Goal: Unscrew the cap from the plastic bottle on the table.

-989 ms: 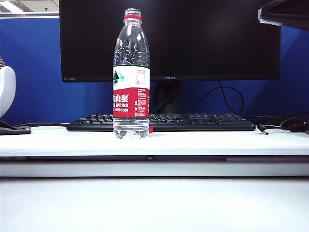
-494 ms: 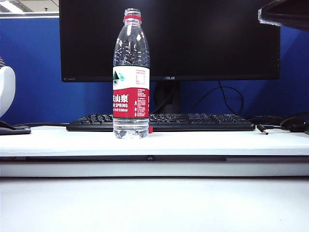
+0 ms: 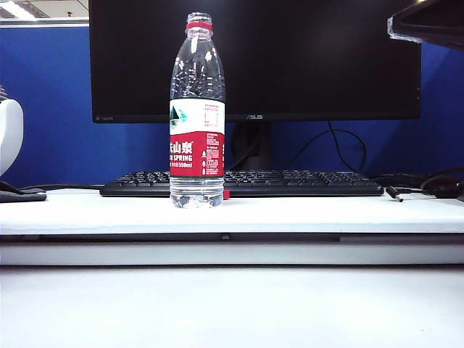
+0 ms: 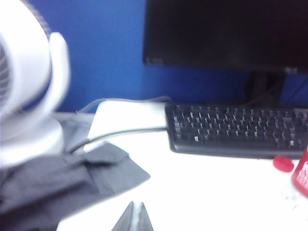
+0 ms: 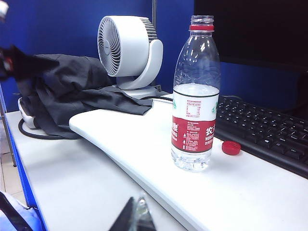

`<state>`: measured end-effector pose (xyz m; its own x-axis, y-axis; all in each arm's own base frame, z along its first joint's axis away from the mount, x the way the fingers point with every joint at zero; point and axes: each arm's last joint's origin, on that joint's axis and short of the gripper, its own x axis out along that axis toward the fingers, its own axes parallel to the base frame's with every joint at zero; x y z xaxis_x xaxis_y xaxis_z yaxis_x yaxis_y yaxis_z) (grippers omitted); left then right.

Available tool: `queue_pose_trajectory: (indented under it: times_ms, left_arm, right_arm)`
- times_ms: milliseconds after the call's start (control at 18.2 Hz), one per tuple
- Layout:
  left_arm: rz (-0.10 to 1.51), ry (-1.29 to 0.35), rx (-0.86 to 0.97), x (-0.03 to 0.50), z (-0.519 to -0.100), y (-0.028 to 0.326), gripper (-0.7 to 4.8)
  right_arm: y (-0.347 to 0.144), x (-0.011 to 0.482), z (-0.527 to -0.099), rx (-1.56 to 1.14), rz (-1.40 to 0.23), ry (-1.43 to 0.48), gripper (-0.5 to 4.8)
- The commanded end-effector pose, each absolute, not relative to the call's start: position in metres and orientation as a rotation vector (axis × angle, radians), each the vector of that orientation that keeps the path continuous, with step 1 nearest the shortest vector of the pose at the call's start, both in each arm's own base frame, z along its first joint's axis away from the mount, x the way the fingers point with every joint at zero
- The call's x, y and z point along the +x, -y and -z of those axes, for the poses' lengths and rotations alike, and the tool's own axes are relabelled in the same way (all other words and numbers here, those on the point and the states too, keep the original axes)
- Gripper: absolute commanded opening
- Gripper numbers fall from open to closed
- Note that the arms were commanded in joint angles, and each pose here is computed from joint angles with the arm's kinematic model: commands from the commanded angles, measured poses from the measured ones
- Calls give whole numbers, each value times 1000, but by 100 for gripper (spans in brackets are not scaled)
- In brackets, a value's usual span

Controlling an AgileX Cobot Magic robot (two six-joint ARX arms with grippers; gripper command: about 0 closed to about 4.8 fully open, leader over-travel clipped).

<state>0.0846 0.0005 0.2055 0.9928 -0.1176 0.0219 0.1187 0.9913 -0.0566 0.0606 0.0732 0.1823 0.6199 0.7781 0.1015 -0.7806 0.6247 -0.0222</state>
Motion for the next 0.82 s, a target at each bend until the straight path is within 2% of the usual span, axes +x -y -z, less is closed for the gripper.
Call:
queue_pose_trajectory:
  times_ms: [55, 440, 824]
  left_arm:
    - [82, 39, -60, 89, -196, 0, -4]
    - [77, 19, -95, 97, -169, 0, -4]
    - [31, 19, -104, 97, -167, -1, -4]
  right_arm:
    - [-73, 60, -184, 32, -895, 118, -4]
    - [-73, 60, -184, 32, -895, 118, -4]
    - [-73, 60, -184, 32, -895, 118, -4]
